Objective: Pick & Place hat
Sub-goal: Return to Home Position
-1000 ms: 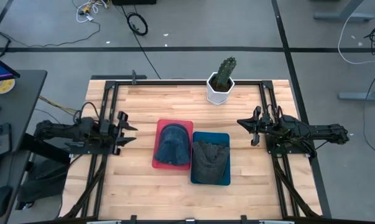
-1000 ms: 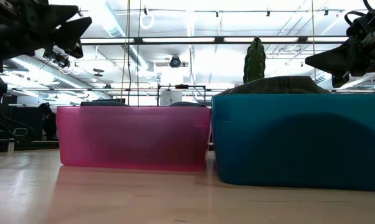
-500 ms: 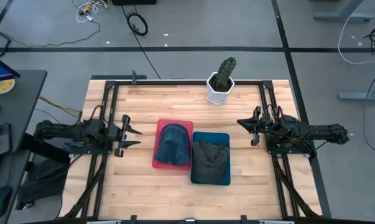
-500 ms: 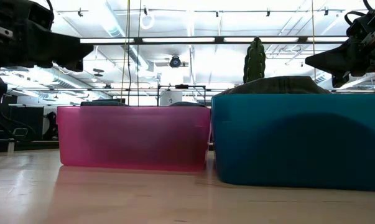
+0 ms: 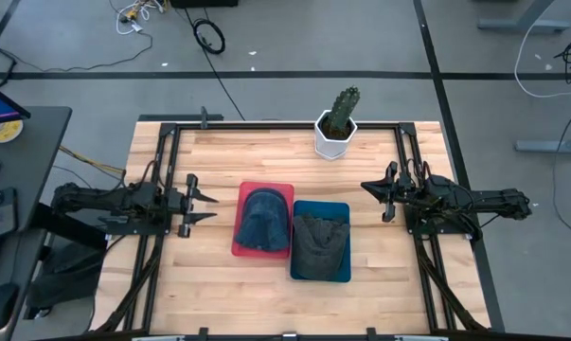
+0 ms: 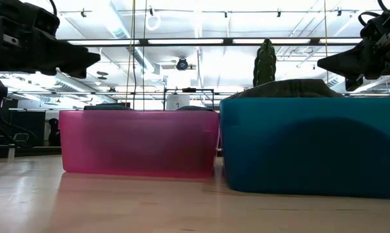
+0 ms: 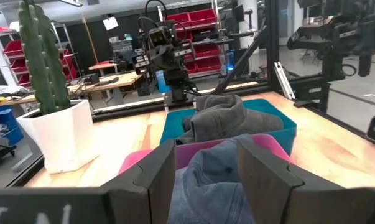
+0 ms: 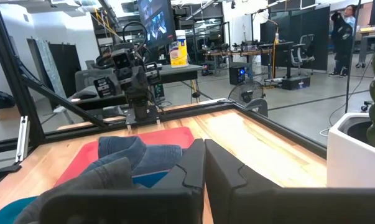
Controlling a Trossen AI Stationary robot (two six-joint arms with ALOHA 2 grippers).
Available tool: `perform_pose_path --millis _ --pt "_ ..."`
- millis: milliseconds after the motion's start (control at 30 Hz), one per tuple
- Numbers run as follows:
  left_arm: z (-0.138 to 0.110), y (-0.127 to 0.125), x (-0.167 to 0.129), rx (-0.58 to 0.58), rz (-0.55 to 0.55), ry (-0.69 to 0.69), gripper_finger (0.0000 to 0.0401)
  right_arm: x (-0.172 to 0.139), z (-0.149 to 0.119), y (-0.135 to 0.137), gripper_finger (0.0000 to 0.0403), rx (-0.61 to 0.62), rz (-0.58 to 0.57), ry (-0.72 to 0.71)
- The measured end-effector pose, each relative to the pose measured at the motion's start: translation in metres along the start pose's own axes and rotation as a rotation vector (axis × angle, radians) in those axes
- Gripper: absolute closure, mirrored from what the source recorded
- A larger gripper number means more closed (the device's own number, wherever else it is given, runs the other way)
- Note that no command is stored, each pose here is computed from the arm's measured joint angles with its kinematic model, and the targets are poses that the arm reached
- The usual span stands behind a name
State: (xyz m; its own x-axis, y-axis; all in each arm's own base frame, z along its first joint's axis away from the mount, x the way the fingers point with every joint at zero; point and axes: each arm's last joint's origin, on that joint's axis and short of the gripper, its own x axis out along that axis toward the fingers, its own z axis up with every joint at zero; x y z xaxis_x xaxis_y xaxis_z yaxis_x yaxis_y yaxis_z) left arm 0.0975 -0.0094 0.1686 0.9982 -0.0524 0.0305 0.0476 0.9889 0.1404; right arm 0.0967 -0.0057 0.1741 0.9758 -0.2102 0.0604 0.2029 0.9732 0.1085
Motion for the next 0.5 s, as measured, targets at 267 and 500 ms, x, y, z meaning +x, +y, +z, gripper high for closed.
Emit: perform_pose_path --millis 267,500 --pt "0.0006 0.0004 0.0000 0.161 0.011 -0.005 0.0229 0.0000 0.0000 0.0000 0.0389 0.000 0.000 0.000" --pt "0.0009 0.0003 0.0000 0.151 0.009 -0.009 0.0229 0.0000 0.0000 0.0000 0.0389 0.000 0.000 0.000"
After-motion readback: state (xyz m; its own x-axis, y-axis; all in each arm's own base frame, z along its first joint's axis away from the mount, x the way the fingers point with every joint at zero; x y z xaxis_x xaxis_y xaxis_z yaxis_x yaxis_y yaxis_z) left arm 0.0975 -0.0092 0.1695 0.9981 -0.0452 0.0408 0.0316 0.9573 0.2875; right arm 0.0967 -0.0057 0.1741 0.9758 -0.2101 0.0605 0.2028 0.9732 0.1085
